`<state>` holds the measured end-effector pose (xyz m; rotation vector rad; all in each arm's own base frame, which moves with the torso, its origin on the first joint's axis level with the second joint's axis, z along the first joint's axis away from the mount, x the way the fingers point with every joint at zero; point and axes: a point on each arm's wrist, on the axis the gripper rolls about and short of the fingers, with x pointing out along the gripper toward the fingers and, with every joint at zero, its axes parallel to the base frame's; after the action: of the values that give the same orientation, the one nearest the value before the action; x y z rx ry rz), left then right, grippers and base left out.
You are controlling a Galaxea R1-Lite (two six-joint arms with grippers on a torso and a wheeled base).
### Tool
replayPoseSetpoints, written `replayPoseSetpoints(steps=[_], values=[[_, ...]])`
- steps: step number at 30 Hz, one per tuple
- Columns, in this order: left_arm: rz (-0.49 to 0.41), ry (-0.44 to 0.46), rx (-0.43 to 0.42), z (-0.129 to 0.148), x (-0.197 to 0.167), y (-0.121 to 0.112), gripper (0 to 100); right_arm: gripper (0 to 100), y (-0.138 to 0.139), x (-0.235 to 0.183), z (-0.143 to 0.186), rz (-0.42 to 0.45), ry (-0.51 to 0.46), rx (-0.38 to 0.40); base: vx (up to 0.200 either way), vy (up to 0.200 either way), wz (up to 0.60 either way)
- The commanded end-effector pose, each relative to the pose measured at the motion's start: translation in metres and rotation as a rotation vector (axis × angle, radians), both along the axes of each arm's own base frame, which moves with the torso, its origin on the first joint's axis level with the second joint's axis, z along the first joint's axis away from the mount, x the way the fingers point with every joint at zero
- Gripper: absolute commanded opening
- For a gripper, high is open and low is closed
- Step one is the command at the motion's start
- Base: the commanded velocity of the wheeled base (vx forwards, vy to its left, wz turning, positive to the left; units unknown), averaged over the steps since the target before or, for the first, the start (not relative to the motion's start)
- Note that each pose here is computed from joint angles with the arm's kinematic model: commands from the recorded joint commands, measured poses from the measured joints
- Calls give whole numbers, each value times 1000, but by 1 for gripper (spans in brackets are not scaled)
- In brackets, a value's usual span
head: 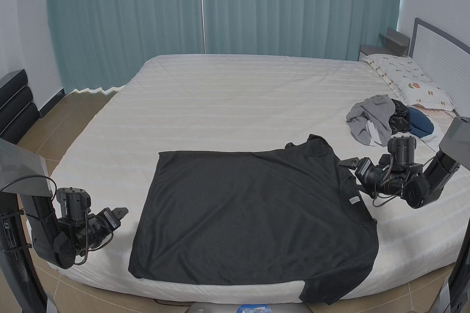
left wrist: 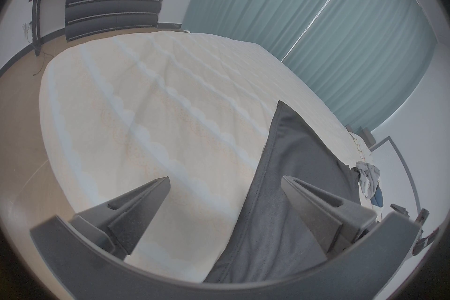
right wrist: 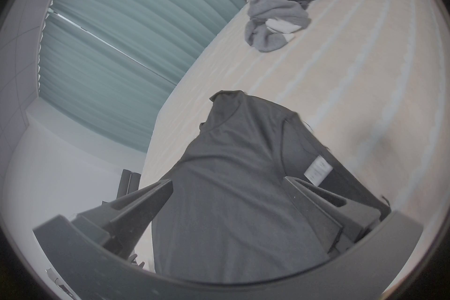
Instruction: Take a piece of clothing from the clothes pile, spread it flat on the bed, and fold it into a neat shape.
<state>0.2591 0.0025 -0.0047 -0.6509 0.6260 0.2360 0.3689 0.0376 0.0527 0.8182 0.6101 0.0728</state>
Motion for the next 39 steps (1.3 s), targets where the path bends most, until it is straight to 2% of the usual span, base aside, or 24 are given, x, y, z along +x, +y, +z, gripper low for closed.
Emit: replayPoseSetpoints(steps=[1,7,15,18,23,30,39], values=[[-2,5,-76,-4,4,-6,100,100,22,53,0,19,-12,-77,0,0,0],[-5,9,-93,-5,4,-9,100,100,24,83,-19,35,11,-198,0,0,0],[-10,37,-99,-12,3,-10,100,100,23,116,-35,78,-68,-319,0,0,0],[-1,35,-121,-12,4,-12,100,100,24,128,-37,86,-78,-336,0,0,0],[0,31,-139,-11,5,-15,100,100,27,147,-39,39,-89,-366,0,0,0],[-5,43,-140,-13,3,-16,100,100,31,159,-42,35,-117,-364,171,0,0],[-8,50,-139,-15,3,-17,100,100,26,173,-55,15,-142,-360,0,0,0]])
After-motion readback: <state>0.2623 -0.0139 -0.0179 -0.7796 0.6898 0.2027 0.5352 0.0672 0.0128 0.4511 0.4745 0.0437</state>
